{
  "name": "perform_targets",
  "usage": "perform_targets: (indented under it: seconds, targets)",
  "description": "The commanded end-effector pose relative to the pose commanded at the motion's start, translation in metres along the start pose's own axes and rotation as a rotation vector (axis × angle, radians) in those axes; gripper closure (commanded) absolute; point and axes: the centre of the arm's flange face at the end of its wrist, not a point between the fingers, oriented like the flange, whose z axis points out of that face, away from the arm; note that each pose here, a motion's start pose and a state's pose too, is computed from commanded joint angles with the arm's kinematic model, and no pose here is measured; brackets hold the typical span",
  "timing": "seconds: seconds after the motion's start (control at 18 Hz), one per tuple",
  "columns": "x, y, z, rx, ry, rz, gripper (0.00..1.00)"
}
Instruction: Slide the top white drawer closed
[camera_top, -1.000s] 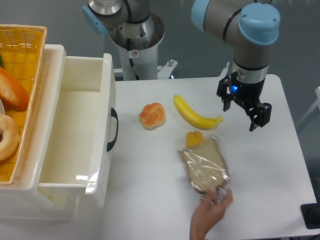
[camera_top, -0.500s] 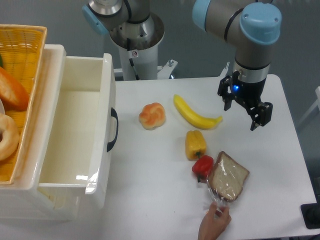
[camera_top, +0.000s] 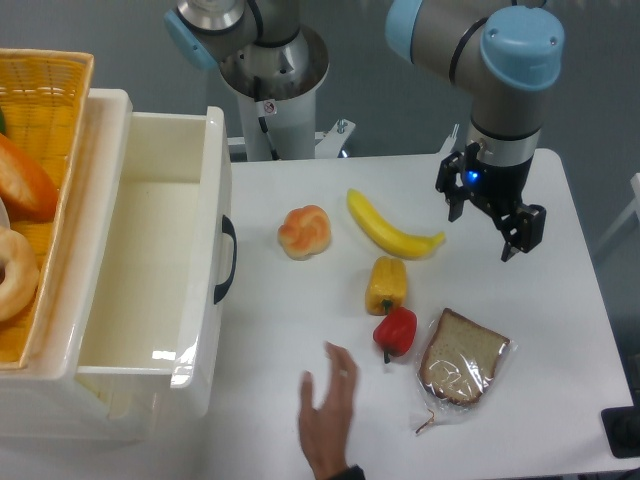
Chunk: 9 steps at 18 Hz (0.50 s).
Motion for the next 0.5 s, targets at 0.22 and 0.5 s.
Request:
perform_targets:
  seconds: [0.22,0.5]
  targets:
    - [-0.0002,0.0001,0.001,0.0,0.002,0.0,0.0]
    - [0.0047,-0.0027,0.0061,0.003,0.014,-0.009,0.0]
